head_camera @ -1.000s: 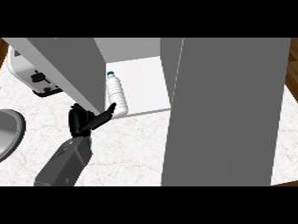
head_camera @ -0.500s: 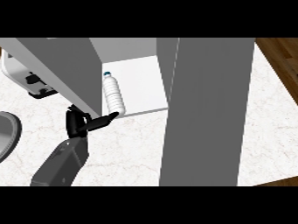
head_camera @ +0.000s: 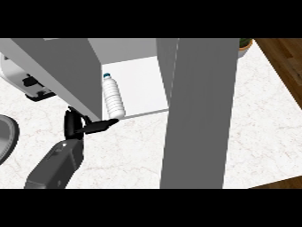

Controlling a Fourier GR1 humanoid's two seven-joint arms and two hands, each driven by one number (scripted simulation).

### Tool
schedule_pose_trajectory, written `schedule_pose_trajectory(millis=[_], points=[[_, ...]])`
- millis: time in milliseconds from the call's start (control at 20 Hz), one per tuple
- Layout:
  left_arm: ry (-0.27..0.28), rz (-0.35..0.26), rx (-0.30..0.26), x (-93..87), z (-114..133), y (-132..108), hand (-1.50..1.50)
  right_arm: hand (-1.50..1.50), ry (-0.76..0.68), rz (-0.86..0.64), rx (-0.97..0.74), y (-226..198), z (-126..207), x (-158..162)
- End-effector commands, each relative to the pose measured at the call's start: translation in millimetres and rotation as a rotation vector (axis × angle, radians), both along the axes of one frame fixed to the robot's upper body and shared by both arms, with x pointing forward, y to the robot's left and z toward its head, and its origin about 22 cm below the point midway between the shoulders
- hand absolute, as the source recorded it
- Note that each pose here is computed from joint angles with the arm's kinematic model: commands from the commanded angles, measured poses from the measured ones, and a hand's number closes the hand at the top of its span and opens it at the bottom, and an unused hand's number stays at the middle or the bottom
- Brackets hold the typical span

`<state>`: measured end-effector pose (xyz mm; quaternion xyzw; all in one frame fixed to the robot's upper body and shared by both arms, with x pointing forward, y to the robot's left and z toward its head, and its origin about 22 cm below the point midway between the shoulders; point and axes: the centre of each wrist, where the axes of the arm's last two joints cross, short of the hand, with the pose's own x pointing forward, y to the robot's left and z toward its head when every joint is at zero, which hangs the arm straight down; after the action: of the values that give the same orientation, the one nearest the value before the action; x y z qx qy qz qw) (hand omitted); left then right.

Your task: Pick up the bottled water, place it into the cabinet and close the cabinet

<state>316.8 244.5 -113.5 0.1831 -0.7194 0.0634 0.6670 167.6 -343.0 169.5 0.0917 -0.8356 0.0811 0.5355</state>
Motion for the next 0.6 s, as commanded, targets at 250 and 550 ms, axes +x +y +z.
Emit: schedule_pose_trajectory(millis=[250, 550], points=[[-0.244, -0.251, -0.123, 80.2, 94, -103, 1.5, -1.5, -0.006, 0.0, -0.016, -5, 4, 2], [-0.223, -0.281, -0.17, 74.8, 86, -119, 1.5, -1.5, 0.003, -0.005, -0.039, -4, 5, 1]])
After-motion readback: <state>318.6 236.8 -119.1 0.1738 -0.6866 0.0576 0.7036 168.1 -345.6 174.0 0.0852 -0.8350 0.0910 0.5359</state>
